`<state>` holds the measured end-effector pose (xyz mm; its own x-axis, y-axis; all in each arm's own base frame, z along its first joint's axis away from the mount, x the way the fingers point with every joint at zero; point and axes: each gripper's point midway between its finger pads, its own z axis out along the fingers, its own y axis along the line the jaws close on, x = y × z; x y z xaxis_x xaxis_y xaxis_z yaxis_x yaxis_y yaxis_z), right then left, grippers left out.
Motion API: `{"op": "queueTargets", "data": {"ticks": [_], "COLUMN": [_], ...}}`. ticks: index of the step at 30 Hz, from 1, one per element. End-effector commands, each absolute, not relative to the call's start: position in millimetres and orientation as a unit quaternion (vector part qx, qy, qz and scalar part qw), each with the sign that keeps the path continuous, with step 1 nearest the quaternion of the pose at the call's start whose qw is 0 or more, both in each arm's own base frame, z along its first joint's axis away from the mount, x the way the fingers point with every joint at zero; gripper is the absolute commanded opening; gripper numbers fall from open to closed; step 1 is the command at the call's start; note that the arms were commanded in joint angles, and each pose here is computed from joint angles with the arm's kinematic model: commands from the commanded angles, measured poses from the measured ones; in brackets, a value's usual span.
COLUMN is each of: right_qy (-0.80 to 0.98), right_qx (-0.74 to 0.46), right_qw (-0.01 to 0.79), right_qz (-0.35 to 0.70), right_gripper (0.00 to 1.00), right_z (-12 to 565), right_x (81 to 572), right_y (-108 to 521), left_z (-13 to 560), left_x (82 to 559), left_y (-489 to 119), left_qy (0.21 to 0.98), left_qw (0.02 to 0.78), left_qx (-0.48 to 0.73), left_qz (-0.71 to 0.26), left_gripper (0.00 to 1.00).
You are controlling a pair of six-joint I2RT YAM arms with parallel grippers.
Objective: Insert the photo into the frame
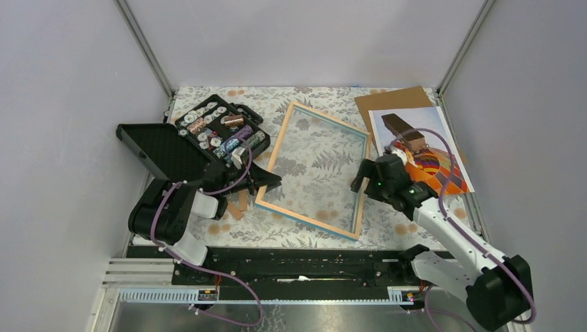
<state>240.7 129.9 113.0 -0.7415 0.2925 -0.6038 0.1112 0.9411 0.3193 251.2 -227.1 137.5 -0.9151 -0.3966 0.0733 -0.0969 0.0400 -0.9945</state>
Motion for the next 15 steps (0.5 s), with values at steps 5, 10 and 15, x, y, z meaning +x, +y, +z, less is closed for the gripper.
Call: {"op": "queueTargets", "data": {"ticks": [5, 10, 15], "right_qy": [0.85, 0.826, 0.799], "right_qx": [0.266, 0.273, 0.28], "right_qw": [0.267, 0.241, 0.243], "right_qz": [0.367, 0.431, 0.474], "right_gripper": [1.0, 1.0, 1.0], "right_z": [94.2, 78.5, 72.6], "right_x": [261.5, 255.2, 250.0], "right_y": [140.9, 155.7, 162.1], "left_z": [148.6, 164.8, 173.7], "left_x": [258.5, 253.2, 251.0], "left_y": [-225.8, -225.6, -225.5], "left_qy": [0.723, 0.7, 0.692], "left_qw": [0.13, 0.114, 0.109], "left_qx": [-0.15, -0.154, -0.152], "left_qz": [-0.662, -0.687, -0.697], "left_gripper": [0.34, 0.34, 0.34]}}
